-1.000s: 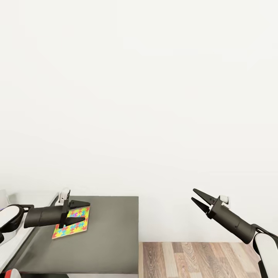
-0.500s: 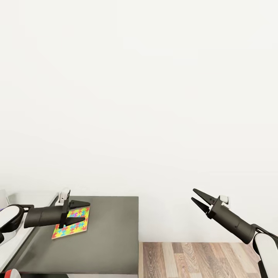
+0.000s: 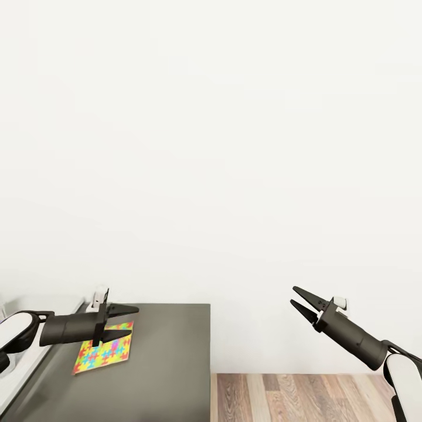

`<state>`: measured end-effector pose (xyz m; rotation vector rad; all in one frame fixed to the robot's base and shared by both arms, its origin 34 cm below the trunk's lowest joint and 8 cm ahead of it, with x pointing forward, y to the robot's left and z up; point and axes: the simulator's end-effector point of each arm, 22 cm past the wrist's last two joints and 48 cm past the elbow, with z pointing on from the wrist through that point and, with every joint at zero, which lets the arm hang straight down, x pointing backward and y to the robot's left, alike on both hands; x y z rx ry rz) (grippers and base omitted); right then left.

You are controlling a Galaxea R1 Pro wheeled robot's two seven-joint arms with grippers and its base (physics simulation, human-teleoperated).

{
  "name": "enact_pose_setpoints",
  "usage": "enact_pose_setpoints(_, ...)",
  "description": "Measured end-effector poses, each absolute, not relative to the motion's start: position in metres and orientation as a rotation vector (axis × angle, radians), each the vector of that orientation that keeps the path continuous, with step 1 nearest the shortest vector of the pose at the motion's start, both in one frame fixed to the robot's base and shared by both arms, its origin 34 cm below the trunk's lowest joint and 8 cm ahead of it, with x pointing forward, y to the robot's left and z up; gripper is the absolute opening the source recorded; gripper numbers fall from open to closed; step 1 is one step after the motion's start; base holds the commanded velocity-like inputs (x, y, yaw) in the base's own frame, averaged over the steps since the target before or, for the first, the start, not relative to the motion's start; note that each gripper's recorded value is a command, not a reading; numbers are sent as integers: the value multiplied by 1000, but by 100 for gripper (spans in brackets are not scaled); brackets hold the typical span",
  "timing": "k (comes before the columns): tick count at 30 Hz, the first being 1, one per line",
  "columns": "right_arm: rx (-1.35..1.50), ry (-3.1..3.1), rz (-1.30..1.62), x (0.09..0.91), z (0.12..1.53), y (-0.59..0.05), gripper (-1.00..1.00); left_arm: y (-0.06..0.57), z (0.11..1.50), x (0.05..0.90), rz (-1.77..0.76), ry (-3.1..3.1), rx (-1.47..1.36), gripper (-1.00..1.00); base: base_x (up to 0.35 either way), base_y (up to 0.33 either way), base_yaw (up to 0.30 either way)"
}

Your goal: Put all the toys in the child's room - the three board games (two on the bed and one on the table), the two jigsaw puzzles on the table, and the tennis ball on the table - inside the toy box on the table in the child's room.

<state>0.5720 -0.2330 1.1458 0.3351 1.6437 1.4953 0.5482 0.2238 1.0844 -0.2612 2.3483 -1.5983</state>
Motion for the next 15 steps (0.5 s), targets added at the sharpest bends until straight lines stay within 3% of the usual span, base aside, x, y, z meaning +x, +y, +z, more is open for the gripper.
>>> enact_pose_setpoints(15, 334, 1646, 1486, 573, 1145, -236, 100, 241, 1073, 565, -1429, 2361, -239, 100, 30, 0, 0)
